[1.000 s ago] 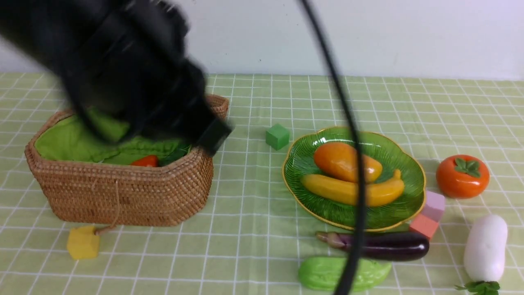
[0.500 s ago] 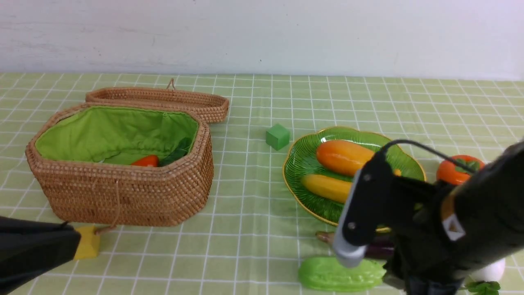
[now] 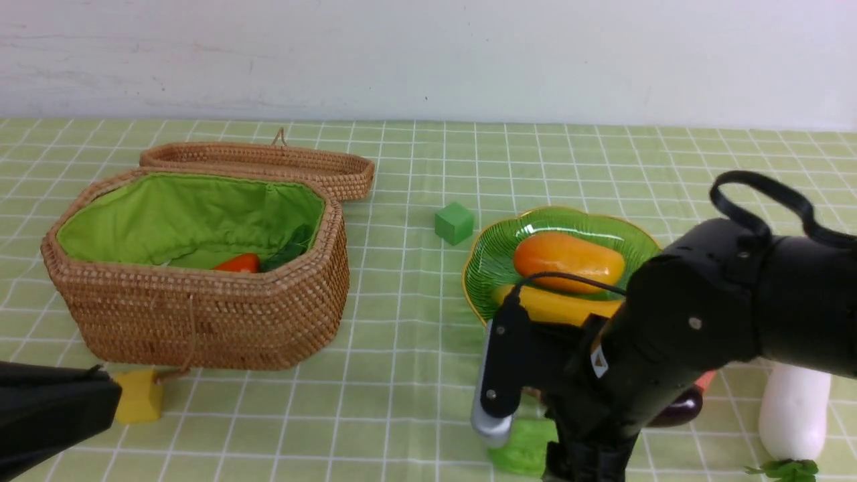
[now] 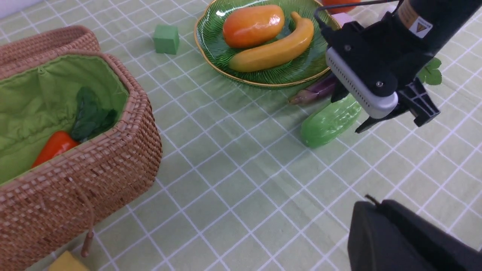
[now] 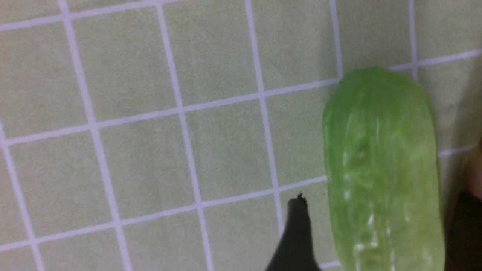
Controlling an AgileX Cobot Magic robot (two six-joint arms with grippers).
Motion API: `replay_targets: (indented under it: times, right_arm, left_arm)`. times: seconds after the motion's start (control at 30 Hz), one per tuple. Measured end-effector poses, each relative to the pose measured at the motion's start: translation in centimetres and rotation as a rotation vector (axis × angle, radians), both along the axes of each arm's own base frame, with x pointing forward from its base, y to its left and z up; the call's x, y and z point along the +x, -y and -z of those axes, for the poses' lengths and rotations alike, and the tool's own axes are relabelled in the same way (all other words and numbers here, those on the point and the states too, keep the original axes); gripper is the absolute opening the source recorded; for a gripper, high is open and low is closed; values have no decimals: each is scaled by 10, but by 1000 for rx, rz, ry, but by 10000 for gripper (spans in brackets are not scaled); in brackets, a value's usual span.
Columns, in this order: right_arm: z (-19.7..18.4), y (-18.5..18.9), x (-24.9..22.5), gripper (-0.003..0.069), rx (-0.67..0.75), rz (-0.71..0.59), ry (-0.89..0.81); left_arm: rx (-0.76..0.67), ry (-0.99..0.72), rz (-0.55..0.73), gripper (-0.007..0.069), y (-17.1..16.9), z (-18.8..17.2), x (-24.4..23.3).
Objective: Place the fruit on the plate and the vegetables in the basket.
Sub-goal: Take a chayote with your right arm and place it on the basket on the left.
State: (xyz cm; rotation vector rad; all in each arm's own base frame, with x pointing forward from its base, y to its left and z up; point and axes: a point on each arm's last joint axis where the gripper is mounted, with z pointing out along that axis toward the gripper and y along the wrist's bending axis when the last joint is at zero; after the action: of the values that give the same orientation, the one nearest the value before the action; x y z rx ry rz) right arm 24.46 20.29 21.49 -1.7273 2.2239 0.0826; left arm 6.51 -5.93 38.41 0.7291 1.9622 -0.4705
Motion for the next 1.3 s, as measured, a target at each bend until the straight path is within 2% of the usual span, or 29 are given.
replay_targets:
  times: [0.1,0.23,0.57,0.73,0.83,1.03,1.13,1.23,1.27,1.3]
  right_arm:
    - [6,-5,7,598,-4,-27,14]
    - [13,-11,14,618,-15,-34,7]
    - [51,-17,26,552,-103,-59,-50]
    - [53,-18,27,517,-112,-60,-61]
    - [53,-17,26,444,-115,-59,-69]
    - [46,-18,25,442,-143,-58,-121]
    - [20,-27,28,442,-73,-17,-151]
    - [-24,-44,33,442,123,37,-127]
    - [-27,-45,34,442,130,36,-118]
    - [-52,-55,38,442,259,61,-82]
  left_arm:
    - [3,-4,0,-13,0,0,0]
    - [10,-11,0,-13,0,1,-1]
    - [33,-36,0,-13,-1,4,-2]
    - [32,-37,1,-13,-1,4,-2]
    - [36,-38,0,-13,-2,4,-2]
    - [73,-20,-24,-13,-5,5,0]
    - [86,-5,-72,-13,-8,5,3]
    - [106,29,-179,-13,-16,3,10]
    - [100,25,-183,-13,-16,3,10]
    - [103,48,-254,-13,-21,1,13]
